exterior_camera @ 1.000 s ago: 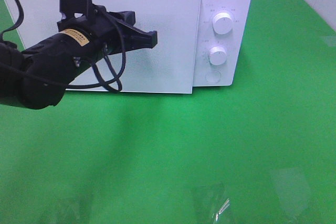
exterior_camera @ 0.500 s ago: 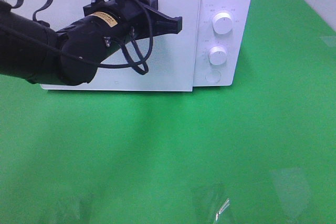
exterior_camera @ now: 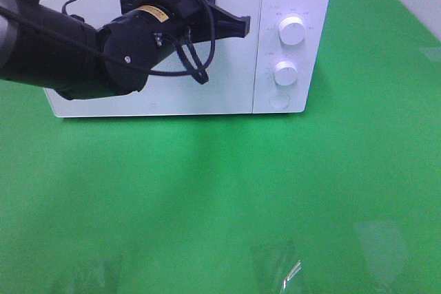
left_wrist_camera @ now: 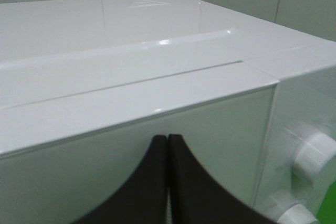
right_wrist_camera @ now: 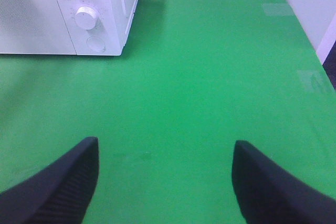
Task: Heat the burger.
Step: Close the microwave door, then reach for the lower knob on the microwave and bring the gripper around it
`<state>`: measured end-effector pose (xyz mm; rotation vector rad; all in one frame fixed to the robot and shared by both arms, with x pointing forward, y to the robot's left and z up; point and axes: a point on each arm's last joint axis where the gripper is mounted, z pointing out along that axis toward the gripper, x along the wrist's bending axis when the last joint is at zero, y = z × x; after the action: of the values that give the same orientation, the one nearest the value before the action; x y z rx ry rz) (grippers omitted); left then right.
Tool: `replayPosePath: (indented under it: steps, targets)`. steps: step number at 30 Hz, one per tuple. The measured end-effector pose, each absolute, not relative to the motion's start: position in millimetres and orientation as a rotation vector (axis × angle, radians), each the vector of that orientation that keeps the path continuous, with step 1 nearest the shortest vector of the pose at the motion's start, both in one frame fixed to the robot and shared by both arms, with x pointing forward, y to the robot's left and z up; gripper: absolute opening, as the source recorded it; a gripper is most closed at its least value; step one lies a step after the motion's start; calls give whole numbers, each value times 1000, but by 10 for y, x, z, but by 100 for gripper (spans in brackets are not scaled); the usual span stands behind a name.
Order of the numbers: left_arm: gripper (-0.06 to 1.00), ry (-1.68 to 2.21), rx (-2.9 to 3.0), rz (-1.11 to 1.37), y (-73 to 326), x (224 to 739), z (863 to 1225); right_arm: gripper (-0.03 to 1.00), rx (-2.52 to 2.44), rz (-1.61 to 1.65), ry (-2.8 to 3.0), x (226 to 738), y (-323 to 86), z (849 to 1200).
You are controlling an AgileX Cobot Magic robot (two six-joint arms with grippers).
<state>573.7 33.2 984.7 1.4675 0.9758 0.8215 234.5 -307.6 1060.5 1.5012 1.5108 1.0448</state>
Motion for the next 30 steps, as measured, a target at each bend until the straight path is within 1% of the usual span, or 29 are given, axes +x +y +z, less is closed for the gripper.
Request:
replayPosePath:
  steps: [9, 16, 17, 18, 20, 21, 22, 23, 24, 25, 26, 27, 28, 29, 30]
  targets:
    - [0, 986, 1487, 811, 338, 5755, 9838, 70, 1501, 1046, 1511, 2345, -3076, 10605]
    - [0, 976, 1466, 811, 240, 5613, 9938, 70, 1501, 1046, 1511, 2345, -3076, 10605]
    - [0, 977, 1468, 792, 210, 5500, 9944, 70, 1501, 1046, 1511, 2345, -3076, 10605]
    - [0, 977, 1468, 792, 210, 5500, 9944, 70, 1501, 1046, 1511, 2345, -3076, 10605]
    - [0, 986, 1502, 736, 166, 5260, 9928, 70, 1501, 1046, 1511, 2345, -3076, 10605]
    - [0, 986, 1502, 736, 166, 5260, 9928, 70, 1501, 1046, 1511, 2345, -3076, 10605]
    - [2, 989, 1538, 699, 149, 5152, 9899, 70, 1501, 1046, 1511, 2345, -3076, 10605]
    - [2, 989, 1538, 699, 149, 5152, 9899, 70, 1501, 1046, 1511, 2345, -3076, 10605]
    - [6, 992, 1561, 681, 149, 5107, 9878, 70, 1501, 1046, 1511, 2345, -3076, 10605]
    - [6, 992, 1561, 681, 149, 5107, 9878, 70, 1501, 1046, 1511, 2345, -3076, 10605]
    - [19, 998, 1616, 642, 154, 5044, 9824, 70, 1501, 1046, 1511, 2345, -3076, 10605]
    - [19, 998, 1616, 642, 154, 5044, 9824, 70, 1501, 1046, 1511, 2345, -3076, 10605]
    - [43, 1010, 1684, 585, 148, 4988, 9765, 70, 1501, 1046, 1511, 2345, -3076, 10605]
    - [43, 1010, 1684, 585, 148, 4988, 9765, 70, 1501, 1046, 1511, 2345, -3076, 10605]
    - [68, 1019, 1745, 529, 138, 4948, 9722, 70, 1501, 1046, 1511, 2345, -3076, 10605]
